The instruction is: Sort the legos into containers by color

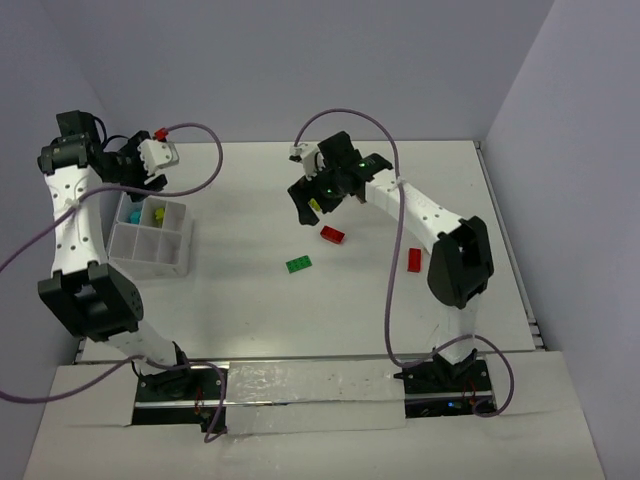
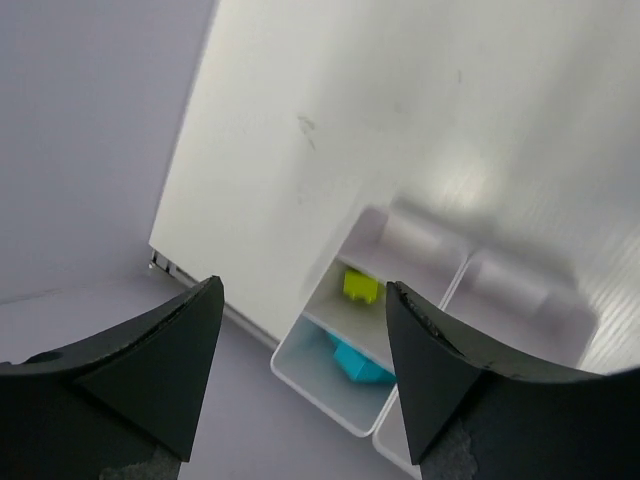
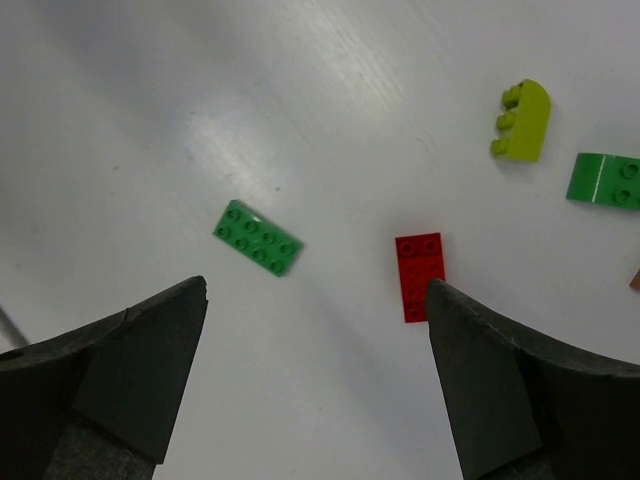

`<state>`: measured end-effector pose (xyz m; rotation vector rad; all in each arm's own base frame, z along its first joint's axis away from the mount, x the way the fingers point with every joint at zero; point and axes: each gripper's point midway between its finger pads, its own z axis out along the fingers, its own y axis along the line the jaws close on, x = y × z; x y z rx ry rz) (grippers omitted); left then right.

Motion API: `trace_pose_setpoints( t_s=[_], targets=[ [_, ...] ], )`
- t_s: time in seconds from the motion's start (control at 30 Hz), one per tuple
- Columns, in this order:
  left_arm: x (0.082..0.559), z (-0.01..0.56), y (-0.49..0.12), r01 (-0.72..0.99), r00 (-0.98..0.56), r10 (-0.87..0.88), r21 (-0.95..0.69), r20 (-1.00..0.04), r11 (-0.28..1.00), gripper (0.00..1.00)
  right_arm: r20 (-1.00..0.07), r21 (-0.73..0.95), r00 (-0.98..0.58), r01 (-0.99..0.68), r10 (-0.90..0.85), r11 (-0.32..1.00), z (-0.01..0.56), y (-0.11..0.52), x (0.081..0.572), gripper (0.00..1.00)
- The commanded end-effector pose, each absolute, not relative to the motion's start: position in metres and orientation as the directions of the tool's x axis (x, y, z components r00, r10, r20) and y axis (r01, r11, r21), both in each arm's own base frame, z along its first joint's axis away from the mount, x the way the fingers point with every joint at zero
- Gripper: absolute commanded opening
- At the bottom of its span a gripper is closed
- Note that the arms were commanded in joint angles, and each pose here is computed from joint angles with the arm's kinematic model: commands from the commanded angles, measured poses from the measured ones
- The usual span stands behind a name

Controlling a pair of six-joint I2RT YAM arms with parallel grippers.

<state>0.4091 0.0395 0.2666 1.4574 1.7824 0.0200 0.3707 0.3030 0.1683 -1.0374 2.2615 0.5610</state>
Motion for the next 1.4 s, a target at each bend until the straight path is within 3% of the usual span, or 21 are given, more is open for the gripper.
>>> trace_pose_setpoints(
  t_s=[0.0, 0.07, 0.4, 0.53, 0.9, 1.0, 1.23, 1.37],
  targets=[
    [0.397, 0.306, -0.011, 0.771, 0.013, 0.604, 0.393, -0.797, 0.501, 0.76, -0.67, 0.068, -0.527, -0.746, -0.524, 0.663, 0.159, 0.31, 0.411, 0.93],
    [0.388, 0.312, -0.019, 0.765, -0.01, 0.554, 0.35, -0.833, 0.541, 0.81, -0.665, 0.057, -0.536, -0.731, -0.52, 0.68, 0.15, 0.315, 0.426, 0.92],
    [0.362, 0.315, -0.04, 0.754, 0.0, 0.469, 0.308, -0.883, 0.58, 0.8, -0.662, 0.0, -0.587, -0.622, -0.466, 0.783, 0.108, 0.307, 0.494, 0.87],
    [0.362, 0.311, -0.039, 0.747, -0.015, 0.465, 0.299, -0.885, 0.594, 0.8, -0.641, 0.012, -0.605, -0.624, -0.473, 0.781, 0.091, 0.304, 0.5, 0.78],
    [0.376, 0.318, -0.033, 0.702, -0.054, 0.417, 0.262, -0.908, 0.662, 0.76, -0.565, 0.003, -0.642, -0.629, -0.518, 0.777, 0.046, 0.296, 0.499, 0.64],
    [0.378, 0.317, -0.031, 0.689, -0.084, 0.397, 0.235, -0.914, 0.686, 0.74, -0.554, -0.001, -0.647, -0.628, -0.524, 0.778, 0.038, 0.294, 0.499, 0.57],
    [0.387, 0.315, -0.026, 0.614, -0.223, 0.26, 0.072, -0.939, 0.786, 0.66, -0.566, 0.009, -0.645, -0.627, -0.513, 0.779, 0.045, 0.295, 0.494, 0.24],
    [0.385, 0.296, -0.032, 0.512, -0.422, 0.039, -0.203, -0.906, 0.835, 0.68, -0.626, 0.069, -0.605, -0.671, -0.492, 0.738, 0.09, 0.3, 0.466, 0.19]
  ],
)
